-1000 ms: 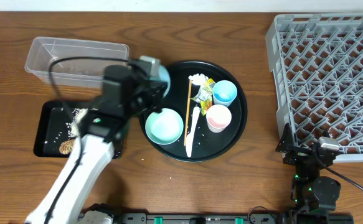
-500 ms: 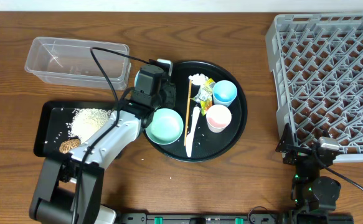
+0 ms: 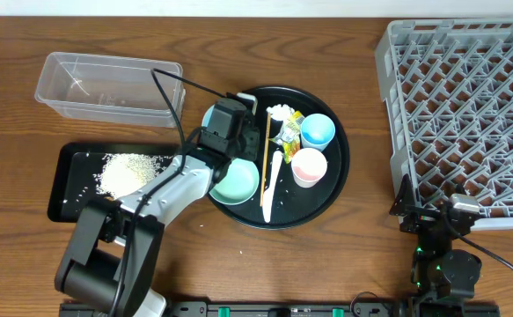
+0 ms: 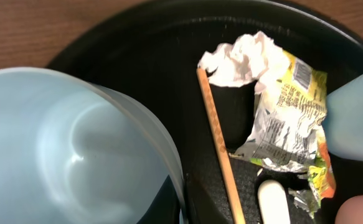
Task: Sort waste into correct bins and load items into the dishwasher rack
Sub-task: 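Carry the empty blue bowl back and place it on the round tray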
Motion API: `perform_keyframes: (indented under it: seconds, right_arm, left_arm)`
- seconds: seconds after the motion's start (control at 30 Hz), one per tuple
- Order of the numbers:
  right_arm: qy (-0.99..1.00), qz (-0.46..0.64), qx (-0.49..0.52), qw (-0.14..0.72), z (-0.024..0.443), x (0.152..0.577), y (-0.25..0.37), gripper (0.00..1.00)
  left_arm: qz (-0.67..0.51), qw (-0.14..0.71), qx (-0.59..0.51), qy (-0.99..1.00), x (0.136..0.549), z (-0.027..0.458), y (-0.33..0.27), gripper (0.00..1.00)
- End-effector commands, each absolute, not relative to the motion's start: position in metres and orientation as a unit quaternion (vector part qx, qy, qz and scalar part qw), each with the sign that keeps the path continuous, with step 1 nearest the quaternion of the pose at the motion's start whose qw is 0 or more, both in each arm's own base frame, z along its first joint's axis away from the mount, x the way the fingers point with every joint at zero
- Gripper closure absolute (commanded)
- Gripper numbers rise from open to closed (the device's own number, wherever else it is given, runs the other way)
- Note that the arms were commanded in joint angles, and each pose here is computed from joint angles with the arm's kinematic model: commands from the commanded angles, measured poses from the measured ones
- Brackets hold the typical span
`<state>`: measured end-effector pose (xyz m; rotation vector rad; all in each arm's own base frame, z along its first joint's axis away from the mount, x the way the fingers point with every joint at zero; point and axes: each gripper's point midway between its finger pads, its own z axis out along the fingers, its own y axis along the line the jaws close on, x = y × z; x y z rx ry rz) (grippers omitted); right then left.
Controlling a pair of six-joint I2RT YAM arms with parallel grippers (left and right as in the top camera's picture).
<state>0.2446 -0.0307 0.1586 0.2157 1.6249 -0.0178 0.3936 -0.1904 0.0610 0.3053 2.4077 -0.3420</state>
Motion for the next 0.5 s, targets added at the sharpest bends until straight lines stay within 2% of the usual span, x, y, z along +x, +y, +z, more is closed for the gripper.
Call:
perform_keyframes:
  seconds: [0.0, 0.1, 0.13, 0.27, 0.3, 0.33, 0.47]
  right_arm:
    - [0.724, -0.011, 0.092, 0.683, 0.159, 0.244, -0.030, 0.01]
    - [0.724, -0.011, 0.092, 0.683, 0.159, 0.244, -0.030, 0.01]
    - [0.724, -0.011, 0.092, 0.683, 0.159, 0.244, -0.030, 0.01]
    - [0.724, -0.011, 0.092, 0.683, 0.159, 0.244, -0.030, 0.01]
    - [0.724, -0.011, 0.092, 0.683, 0.159, 0.244, -0.030, 0.01]
    - [0.724, -0.011, 0.092, 0.683, 0.159, 0.244, -0.030, 0.01]
    - [0.724, -0.011, 0.092, 0.683, 0.159, 0.244, -0.030, 0.01]
  left_arm:
    - [-0.125, 0.344, 0.121, 0.923, 0.397, 0.065, -0.193, 0.94]
    - [-0.123, 0.337, 0.124, 0.925, 0.393, 0.062, -0.194, 0.93]
    - [-0.123, 0.336, 0.124, 0.925, 0.392, 0.062, -0.194, 0.90]
    - [-0.123, 0.337, 0.124, 0.925, 0.393, 0.063, -0.195, 0.69]
    - [-0.124, 0.339, 0.124, 0.924, 0.393, 0.064, -0.195, 0.62]
    - [-0.125, 0.342, 0.124, 0.923, 0.394, 0.066, -0.195, 0.51]
    - [-0.134, 0.362, 0.118, 0.915, 0.396, 0.085, -0.196, 0.47]
